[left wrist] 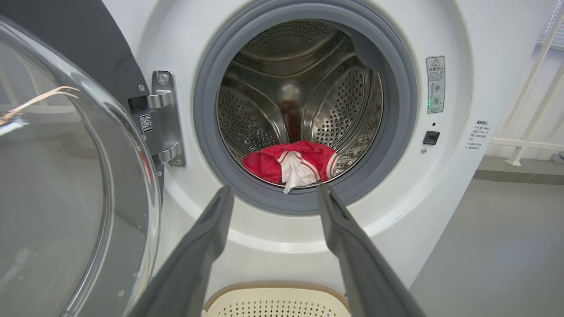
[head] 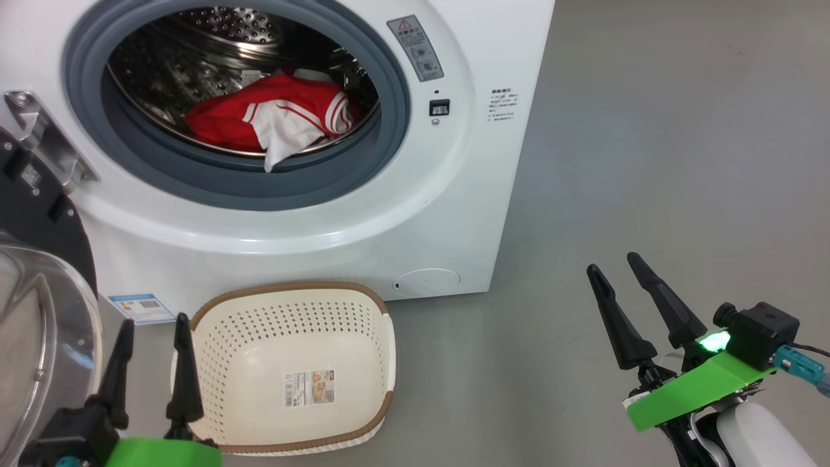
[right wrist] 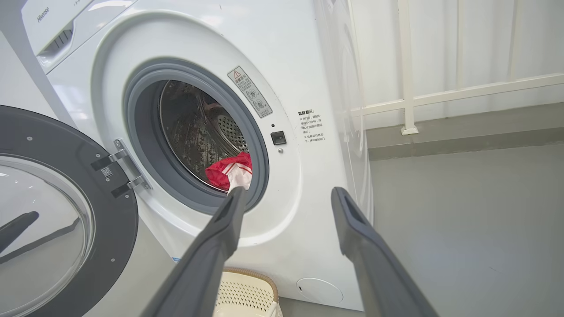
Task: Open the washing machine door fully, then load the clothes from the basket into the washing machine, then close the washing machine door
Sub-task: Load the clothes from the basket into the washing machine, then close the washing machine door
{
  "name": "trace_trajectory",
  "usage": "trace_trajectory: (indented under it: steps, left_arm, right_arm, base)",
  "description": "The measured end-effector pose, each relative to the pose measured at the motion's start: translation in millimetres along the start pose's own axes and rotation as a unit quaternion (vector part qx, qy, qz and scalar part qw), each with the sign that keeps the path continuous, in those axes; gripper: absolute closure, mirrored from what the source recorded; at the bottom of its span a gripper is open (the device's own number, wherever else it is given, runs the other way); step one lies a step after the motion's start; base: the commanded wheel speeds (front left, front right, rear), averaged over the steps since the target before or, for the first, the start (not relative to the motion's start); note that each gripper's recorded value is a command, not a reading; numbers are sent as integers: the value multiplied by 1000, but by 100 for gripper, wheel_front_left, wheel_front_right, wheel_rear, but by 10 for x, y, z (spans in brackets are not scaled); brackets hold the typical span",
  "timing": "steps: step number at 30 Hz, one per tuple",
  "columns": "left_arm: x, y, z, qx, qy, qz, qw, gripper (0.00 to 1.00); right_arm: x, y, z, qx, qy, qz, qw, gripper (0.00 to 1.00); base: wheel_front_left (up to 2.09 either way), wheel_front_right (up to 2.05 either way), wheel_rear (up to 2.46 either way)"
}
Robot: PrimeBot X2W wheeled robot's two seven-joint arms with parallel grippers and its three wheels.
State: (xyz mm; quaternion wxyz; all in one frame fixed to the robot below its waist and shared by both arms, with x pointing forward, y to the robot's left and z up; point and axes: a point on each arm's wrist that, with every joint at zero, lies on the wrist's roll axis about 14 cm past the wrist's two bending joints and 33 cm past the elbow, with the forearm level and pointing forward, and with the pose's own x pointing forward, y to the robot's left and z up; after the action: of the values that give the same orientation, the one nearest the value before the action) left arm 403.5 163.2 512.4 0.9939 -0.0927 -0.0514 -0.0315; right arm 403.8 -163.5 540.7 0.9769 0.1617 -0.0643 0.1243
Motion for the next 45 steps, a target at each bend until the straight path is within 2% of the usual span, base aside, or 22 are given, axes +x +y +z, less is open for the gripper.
trace_trajectory:
  steps: [18, 45]
  left_arm:
    - [-62, 16, 87, 4, -12, 4, 1000, 0]
    - [-92, 48, -33, 6, 6, 1, 1000, 0]
  right_arm:
    - [27, -23, 60, -4, -8, -1, 1000, 0]
    - [8, -75, 38, -7, -4, -7, 1000, 0]
  base:
    - [0, 0, 0]
    - [0, 0, 0]
